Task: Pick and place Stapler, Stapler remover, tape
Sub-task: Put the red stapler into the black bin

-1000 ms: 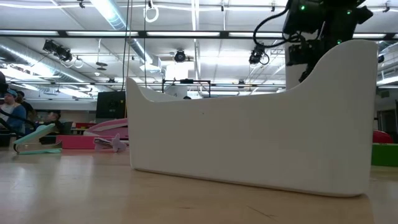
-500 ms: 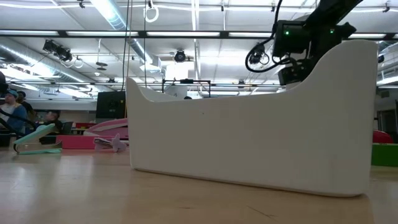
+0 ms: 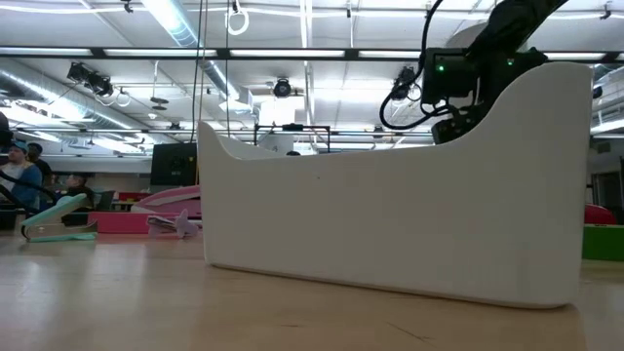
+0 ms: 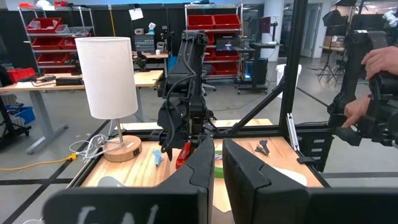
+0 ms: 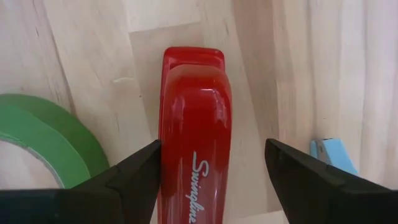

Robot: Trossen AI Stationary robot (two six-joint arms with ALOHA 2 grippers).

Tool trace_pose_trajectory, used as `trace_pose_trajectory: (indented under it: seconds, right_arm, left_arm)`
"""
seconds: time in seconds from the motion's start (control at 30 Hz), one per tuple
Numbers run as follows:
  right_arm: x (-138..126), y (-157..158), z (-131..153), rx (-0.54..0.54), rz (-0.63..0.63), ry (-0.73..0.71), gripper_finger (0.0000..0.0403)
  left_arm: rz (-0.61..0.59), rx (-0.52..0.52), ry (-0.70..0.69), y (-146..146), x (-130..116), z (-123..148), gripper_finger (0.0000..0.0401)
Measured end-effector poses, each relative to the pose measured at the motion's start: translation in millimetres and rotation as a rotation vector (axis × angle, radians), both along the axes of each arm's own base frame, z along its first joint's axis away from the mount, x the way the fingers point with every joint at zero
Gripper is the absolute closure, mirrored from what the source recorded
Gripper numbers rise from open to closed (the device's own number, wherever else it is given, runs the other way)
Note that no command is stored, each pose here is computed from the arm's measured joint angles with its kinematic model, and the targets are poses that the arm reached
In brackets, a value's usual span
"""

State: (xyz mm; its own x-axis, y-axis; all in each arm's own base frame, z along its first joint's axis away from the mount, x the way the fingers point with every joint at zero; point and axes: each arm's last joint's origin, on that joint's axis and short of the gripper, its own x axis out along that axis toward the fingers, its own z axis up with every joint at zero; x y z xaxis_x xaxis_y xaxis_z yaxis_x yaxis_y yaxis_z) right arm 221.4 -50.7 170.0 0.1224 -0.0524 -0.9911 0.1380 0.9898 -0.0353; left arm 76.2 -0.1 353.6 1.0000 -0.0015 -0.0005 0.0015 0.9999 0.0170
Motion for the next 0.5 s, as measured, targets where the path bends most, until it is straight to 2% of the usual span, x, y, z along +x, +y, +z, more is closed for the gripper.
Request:
trace_pose_trajectory:
  seconds: [0.23, 0.5]
  right_arm:
    - [1.8, 0.0, -1.2, 0.011, 0.005, -0.010, 0.0144]
    - [2.0, 0.7, -1.2, 0.032, 0.009, -0.015, 0.0202]
  left_arm:
    - [0.000, 0.000, 0.000, 0.0, 0.0, 0.0, 0.0367]
    - [0.000, 0.000, 0.000, 0.0, -0.1, 0.0, 0.0367]
